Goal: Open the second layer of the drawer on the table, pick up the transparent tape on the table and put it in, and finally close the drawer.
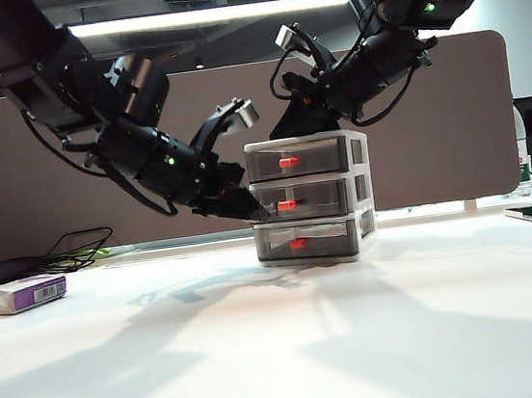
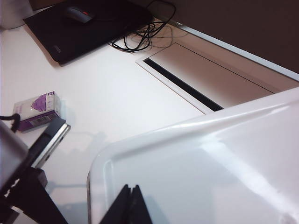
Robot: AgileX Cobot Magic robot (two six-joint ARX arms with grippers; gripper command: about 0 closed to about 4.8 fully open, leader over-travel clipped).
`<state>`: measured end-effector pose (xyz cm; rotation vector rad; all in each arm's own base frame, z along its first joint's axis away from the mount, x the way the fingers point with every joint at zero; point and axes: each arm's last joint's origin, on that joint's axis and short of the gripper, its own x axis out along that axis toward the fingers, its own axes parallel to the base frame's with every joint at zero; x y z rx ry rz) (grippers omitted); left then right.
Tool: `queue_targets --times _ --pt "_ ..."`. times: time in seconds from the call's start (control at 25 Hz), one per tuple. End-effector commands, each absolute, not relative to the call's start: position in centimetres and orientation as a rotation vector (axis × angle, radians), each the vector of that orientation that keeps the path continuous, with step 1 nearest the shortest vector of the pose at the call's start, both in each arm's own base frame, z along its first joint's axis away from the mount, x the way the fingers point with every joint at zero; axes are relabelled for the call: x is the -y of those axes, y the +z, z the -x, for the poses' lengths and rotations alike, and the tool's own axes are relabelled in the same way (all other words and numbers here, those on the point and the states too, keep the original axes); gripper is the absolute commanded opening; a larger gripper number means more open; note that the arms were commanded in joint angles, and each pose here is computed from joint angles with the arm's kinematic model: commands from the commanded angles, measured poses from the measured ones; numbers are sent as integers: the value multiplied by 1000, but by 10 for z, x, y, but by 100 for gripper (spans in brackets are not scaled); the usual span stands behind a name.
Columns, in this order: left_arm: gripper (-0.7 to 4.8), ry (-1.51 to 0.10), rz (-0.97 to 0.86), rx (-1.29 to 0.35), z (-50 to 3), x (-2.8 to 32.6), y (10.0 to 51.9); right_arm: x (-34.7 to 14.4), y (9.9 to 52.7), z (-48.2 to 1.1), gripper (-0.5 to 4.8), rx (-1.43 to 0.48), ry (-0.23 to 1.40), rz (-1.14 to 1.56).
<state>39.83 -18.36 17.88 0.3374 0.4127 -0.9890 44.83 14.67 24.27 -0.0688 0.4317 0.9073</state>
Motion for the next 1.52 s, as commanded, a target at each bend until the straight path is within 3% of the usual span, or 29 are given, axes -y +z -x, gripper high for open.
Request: queue_targets --times 0.04,0.52,1.04,1.28,1.52 --pt "-6 -943 -338 -394 -400 188 181 -143 206 -442 -5 -667 877 15" --pt "-6 -815 -400 -259 -397 212 191 -145 206 -441 -5 -671 880 16" --pt "-6 -870 -536 -404 -378 201 197 -145 208 -441 -5 -660 880 18" --pt "-6 -807 -522 -327 -319 170 239 -141 253 -427 -5 -555 882 51" --pt "-6 -692 -395 -308 -229 122 250 -123 314 -369 -5 -376 854 87"
